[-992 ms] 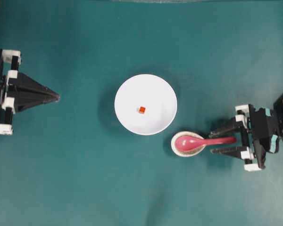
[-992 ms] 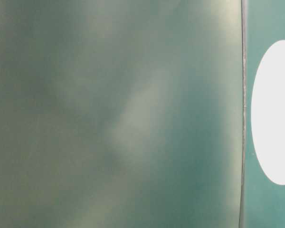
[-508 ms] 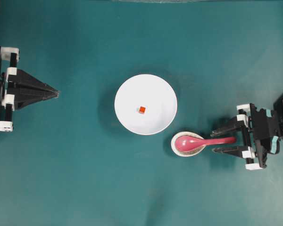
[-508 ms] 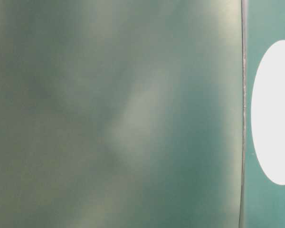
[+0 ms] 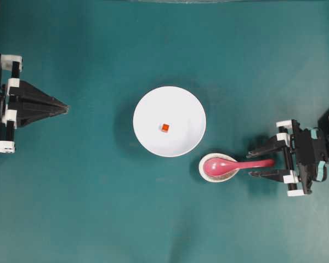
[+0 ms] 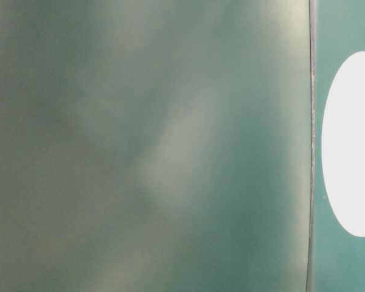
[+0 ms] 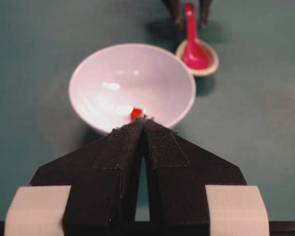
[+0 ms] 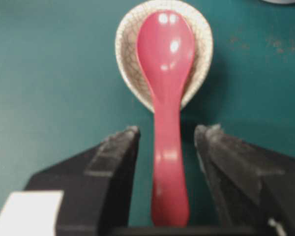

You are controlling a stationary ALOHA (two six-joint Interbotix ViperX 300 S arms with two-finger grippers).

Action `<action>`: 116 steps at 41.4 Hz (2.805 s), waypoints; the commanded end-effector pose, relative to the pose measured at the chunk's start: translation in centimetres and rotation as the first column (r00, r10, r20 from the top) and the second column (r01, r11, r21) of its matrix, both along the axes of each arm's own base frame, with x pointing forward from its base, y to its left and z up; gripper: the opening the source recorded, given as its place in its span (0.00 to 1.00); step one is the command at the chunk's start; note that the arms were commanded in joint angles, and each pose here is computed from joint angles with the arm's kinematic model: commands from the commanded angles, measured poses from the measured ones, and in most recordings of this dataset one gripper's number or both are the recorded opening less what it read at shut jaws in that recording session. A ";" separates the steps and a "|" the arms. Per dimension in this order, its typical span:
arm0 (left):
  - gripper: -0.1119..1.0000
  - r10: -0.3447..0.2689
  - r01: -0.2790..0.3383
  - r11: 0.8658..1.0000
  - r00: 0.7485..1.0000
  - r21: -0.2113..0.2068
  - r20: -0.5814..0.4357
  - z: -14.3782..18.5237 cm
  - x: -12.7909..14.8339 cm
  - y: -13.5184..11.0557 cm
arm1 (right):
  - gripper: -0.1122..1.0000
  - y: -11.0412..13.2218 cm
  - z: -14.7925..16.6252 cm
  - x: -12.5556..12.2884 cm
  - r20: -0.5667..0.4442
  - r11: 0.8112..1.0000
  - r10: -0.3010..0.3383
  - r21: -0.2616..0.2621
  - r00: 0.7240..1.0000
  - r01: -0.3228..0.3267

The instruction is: Grip the spoon and scoop the red block from the bowl with right arm.

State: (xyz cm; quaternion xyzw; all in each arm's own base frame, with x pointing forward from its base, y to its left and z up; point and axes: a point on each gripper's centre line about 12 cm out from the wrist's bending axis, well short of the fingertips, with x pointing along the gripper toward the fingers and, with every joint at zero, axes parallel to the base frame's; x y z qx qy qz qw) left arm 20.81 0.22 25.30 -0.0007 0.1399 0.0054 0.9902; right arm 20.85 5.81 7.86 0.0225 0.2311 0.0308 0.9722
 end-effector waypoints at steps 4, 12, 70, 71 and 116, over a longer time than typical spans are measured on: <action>0.10 0.003 -0.003 1.000 1.000 0.000 0.028 1.0 0.3 0.1 | 0.60 0.0 0.1 -0.1 0.009 1.000 -0.001 0.000 1.000 0.001; 0.10 0.003 -0.003 1.000 1.000 0.000 0.026 1.0 0.3 0.1 | 0.58 0.0 0.2 0.0 0.010 1.000 -0.006 0.002 1.000 0.006; 0.10 0.003 -0.003 1.000 1.000 0.002 0.014 0.8 0.3 0.1 | 0.45 0.1 0.1 0.3 -0.006 1.000 -0.024 0.020 1.000 0.024; 0.10 0.003 -0.003 1.000 1.000 0.000 0.014 0.8 0.3 0.1 | 0.46 0.1 0.1 0.3 -0.005 1.000 -0.024 0.020 1.000 0.024; 0.10 0.003 -0.003 1.000 1.000 0.002 0.009 0.8 0.2 0.1 | 0.46 0.0 0.3 0.3 0.014 1.000 -0.023 0.017 1.000 0.023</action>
